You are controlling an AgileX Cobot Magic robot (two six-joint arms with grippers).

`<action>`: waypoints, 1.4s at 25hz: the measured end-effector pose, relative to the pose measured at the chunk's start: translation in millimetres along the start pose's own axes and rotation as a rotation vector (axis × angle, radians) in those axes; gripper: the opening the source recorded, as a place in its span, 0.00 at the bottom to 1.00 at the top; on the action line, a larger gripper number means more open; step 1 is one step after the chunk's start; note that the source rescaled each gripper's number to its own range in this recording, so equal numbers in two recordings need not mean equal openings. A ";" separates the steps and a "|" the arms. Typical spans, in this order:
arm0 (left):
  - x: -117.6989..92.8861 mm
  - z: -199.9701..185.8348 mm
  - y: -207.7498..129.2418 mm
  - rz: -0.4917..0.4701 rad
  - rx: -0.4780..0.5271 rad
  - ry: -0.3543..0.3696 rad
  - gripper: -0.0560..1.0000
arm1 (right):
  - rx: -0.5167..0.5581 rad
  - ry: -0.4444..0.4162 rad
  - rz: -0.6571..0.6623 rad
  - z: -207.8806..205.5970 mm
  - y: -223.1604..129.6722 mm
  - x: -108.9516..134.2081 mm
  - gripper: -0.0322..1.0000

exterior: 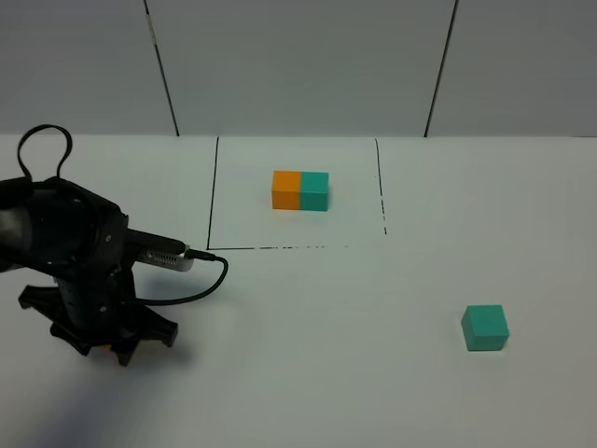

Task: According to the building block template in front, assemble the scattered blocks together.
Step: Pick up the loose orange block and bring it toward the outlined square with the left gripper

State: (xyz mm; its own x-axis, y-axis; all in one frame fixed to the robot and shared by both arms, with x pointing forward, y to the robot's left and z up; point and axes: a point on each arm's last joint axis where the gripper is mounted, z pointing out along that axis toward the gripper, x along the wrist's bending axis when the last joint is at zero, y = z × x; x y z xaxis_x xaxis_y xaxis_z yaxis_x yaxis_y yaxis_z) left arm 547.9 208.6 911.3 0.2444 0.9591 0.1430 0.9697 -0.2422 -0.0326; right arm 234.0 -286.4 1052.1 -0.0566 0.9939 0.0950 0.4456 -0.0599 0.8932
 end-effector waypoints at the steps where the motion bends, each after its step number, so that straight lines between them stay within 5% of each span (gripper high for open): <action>1: 2.1 -7.9 -0.8 0.044 -0.023 0.009 0.06 | 0.000 0.000 0.000 0.0 0.0 0.0 0.75; 8: 7.3 -45.9 -7.1 0.438 -0.140 0.023 0.06 | 0.000 0.000 0.000 0.0 0.0 0.0 0.75; 13: -1.3 -48.6 -6.4 0.768 -0.196 -0.040 0.06 | 0.000 0.000 0.000 0.0 0.0 0.0 0.75; 17: -6.8 -57.9 4.0 0.936 -0.308 -0.050 0.06 | 0.000 0.000 0.000 0.0 0.0 0.0 0.75; 22: -11.0 -77.6 28.8 0.999 -0.381 -0.069 0.05 | 0.000 0.000 0.000 0.0 0.0 0.0 0.75; 30: -26.1 -62.6 75.5 1.065 -0.241 -0.218 0.05 | 0.000 0.000 0.000 0.0 0.0 0.0 0.75; 35: -57.8 -48.2 91.6 1.195 -0.228 -0.252 0.05 | 0.000 0.000 0.000 0.0 0.0 0.0 0.75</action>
State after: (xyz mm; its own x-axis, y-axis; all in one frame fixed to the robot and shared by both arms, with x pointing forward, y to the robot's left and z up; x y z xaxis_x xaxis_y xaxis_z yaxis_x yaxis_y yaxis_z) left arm 622.4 123.9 947.8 0.9920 0.1149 -0.0529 0.1222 -0.9787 0.1650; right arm 234.0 -286.4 1052.1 -0.0566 0.9939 0.0950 0.4456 -0.0599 0.8932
